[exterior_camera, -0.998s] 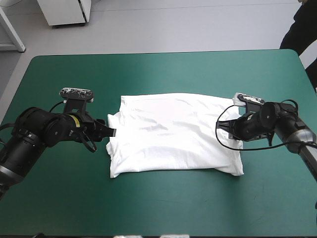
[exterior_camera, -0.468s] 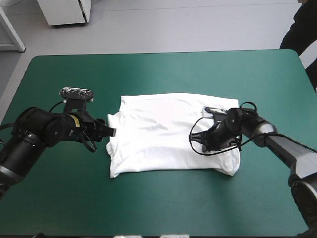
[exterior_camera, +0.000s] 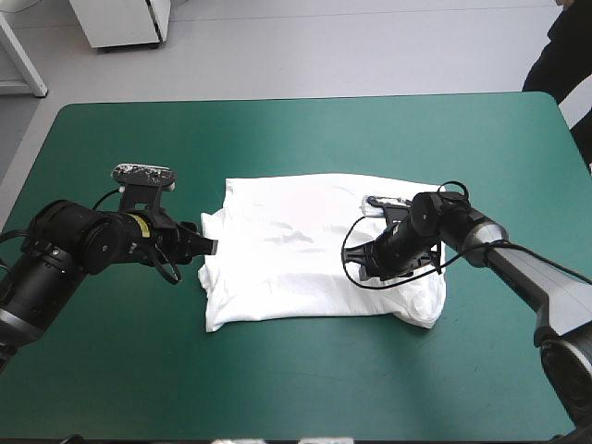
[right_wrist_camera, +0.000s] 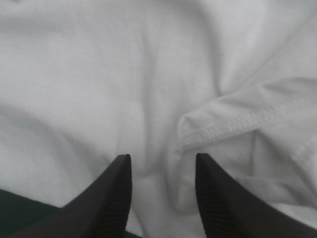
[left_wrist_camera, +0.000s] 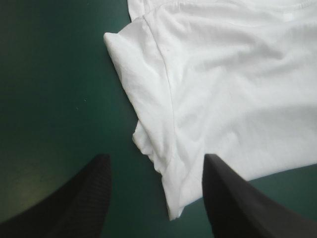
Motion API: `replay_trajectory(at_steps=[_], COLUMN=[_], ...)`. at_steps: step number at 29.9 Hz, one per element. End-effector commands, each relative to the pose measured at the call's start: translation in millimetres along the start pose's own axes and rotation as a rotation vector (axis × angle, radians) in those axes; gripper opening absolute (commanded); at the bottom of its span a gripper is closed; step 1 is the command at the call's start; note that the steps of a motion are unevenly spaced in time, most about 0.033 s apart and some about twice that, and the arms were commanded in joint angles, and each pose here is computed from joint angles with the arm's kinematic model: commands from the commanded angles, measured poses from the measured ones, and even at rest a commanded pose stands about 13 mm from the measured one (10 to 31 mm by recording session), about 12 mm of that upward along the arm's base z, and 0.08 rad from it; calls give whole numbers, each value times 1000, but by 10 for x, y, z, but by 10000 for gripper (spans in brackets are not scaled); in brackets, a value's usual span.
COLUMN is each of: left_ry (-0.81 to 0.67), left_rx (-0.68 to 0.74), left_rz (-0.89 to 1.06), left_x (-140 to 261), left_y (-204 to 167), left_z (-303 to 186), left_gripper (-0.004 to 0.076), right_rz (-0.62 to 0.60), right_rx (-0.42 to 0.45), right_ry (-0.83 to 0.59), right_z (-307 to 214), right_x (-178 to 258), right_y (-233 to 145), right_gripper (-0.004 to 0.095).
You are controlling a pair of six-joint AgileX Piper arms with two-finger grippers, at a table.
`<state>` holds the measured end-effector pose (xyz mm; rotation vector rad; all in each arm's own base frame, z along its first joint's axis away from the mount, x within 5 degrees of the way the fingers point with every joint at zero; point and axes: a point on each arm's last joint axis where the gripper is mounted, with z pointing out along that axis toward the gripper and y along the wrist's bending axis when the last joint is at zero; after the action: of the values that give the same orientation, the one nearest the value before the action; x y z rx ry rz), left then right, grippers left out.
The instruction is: Fold the cloth
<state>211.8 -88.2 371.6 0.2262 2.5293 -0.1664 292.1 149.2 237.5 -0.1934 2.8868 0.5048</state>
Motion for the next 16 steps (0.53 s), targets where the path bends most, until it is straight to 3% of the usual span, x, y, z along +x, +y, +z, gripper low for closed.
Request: replay_trajectory(at_steps=[1,8,16], left_ry=[-71,12,174], left_rx=[24,2,-8], left_rz=[-14,-35,-82], left_x=[-69,17,344], left_y=[-17,3,-59], left_z=[-136,-111,255], left_gripper=[401,401,401], right_rz=[-43,-51,28], right_rx=[23,177,215], right_ry=[-132,-225,-216], right_z=[-512,-1092,-1239], right_x=[21,356,921], right_y=[79,-43,-230], right_gripper=[453,451,446])
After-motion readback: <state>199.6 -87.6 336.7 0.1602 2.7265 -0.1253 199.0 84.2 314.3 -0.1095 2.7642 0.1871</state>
